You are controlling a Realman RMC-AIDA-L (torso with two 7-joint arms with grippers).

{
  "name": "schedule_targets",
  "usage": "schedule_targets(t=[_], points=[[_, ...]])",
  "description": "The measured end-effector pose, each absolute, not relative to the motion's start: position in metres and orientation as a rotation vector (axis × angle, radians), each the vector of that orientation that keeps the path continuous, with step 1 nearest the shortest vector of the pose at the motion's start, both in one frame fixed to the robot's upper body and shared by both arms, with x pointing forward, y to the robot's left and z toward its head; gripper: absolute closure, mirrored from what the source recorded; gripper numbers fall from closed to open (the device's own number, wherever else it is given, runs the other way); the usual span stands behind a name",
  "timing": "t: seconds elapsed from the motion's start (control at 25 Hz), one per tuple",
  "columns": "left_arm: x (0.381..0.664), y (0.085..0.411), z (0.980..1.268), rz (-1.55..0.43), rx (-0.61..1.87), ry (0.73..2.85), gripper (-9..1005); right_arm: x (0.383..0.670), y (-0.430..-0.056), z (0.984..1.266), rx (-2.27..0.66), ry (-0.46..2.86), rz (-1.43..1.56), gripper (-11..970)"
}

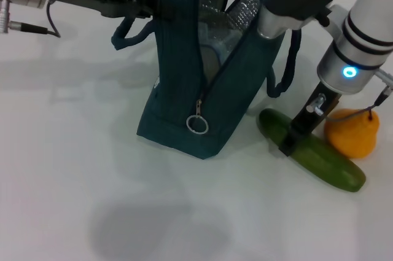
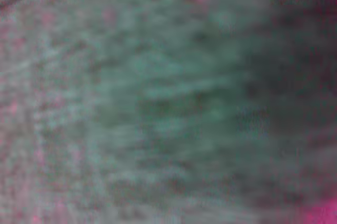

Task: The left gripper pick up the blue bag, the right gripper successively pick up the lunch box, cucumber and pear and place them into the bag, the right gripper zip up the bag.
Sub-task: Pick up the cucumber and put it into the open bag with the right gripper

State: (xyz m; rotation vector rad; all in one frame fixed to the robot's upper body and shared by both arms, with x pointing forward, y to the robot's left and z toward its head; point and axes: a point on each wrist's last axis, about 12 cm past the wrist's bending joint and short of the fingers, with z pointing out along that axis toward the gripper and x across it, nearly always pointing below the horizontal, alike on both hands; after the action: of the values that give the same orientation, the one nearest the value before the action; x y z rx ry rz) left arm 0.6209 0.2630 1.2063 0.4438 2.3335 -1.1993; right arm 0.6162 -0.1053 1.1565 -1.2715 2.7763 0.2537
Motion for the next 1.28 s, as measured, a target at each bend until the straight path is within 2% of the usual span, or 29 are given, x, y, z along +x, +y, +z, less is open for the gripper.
schedule_targets(t=[0.4,0.44,0.8,0.96,1.04,1.24,1.28], points=[[0.620,0.266,1.206,-1.195,0.437,2.337,945,0.617,-0.146,1.166,-1.058,2.791,0.671,328],[0.620,0.266,1.206,-1.195,0.437,2.338,945,0.613,-0.167,1.164,-0.970,2.788,0.827,328],[0.620,0.266,1.206,-1.198,0.431,2.341,945,0.583,-0.233,1.152,-0.745,2.617,1.305,320],[0.621,0.265,1.207,-1.202,0.429,2.340,945,0.560,-0.255,1.162,-0.744,2.259,1.659,316],[0.621,0.265,1.207,-1.204,0.425,2.341,945,0.554,-0.261,1.171,-0.773,2.036,1.738,314],[0.621,0.265,1.207,-1.207,0.420,2.347,945,0.558,-0.271,1.185,-0.808,1.491,1.557,310],[0.621,0.265,1.207,-1.208,0.421,2.347,945,0.558,-0.271,1.185,-0.808,1.491,1.557,309]])
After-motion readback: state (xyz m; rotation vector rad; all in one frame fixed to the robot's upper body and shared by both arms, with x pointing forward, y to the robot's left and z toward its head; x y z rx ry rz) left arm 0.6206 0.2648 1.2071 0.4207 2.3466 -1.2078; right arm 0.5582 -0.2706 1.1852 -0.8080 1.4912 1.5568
